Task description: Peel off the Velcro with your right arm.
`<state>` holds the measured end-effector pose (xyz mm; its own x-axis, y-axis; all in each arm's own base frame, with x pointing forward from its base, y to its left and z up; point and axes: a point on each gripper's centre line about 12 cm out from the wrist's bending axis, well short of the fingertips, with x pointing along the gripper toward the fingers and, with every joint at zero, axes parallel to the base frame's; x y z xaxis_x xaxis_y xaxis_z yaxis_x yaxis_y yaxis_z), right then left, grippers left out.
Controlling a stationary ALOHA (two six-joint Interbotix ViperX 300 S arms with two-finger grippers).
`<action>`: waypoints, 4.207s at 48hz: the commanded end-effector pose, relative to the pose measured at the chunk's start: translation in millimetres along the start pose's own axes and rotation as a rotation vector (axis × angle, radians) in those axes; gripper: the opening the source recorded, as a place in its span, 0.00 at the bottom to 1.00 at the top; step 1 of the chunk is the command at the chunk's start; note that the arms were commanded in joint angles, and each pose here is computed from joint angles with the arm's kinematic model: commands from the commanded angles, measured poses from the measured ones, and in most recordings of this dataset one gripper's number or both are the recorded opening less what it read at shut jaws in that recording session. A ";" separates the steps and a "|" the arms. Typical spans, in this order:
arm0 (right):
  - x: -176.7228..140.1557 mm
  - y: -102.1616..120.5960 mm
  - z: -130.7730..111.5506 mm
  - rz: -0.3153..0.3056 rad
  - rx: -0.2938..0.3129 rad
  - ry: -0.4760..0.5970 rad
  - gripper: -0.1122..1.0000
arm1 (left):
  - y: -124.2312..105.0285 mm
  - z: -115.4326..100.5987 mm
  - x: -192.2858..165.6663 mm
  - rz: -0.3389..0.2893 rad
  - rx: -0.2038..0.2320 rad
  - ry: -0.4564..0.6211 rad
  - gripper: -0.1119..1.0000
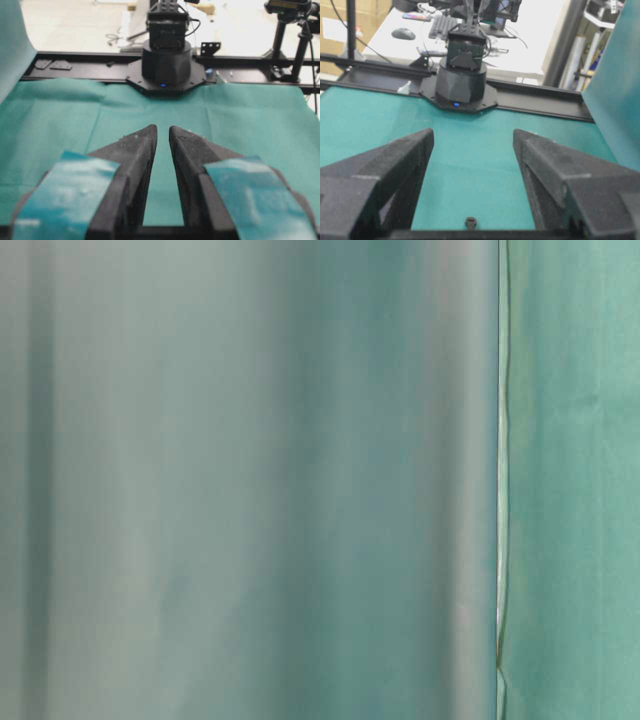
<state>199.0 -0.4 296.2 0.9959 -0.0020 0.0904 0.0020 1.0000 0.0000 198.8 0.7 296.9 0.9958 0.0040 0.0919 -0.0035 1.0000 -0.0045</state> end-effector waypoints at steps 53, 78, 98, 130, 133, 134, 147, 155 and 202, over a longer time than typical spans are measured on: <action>-10.1 -8.8 -22.5 -0.048 0.080 -0.014 0.85 | -3.5 -15.2 3.2 -0.015 -0.021 -0.014 0.68; -10.1 -8.9 -22.9 -0.048 0.080 -0.020 0.85 | 14.3 -24.6 61.2 0.059 -0.005 0.046 0.68; -11.6 -8.9 -24.3 -0.048 0.081 -0.037 0.85 | 36.9 -39.5 116.6 0.121 0.003 0.127 0.68; -13.0 -8.5 -27.3 -0.046 0.076 -0.031 0.85 | 44.6 -56.5 162.4 0.127 -0.010 0.309 0.67; -13.0 -8.5 -26.4 -0.046 0.076 -0.034 0.85 | 44.9 -57.0 165.5 0.126 -0.014 0.359 0.67; -13.2 -8.5 -27.0 -0.046 0.076 -0.033 0.85 | 44.4 -57.9 166.5 0.124 -0.015 0.378 0.67; -12.4 -8.5 -27.3 -0.046 0.076 -0.029 0.85 | 45.7 -68.1 176.0 0.121 -0.026 0.565 0.67; -12.4 -8.5 -27.3 -0.046 0.076 -0.029 0.85 | 43.9 -73.8 180.9 0.108 -0.008 0.626 0.67; -12.9 -8.5 -29.1 -0.046 0.076 -0.025 0.85 | 37.7 -162.8 221.0 0.069 0.012 0.801 0.67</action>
<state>186.9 -8.6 262.1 0.9937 -0.0481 0.1010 0.0400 0.9960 0.0800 425.8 39.8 143.4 0.7296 0.0673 -0.6806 -0.0676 0.9974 0.0262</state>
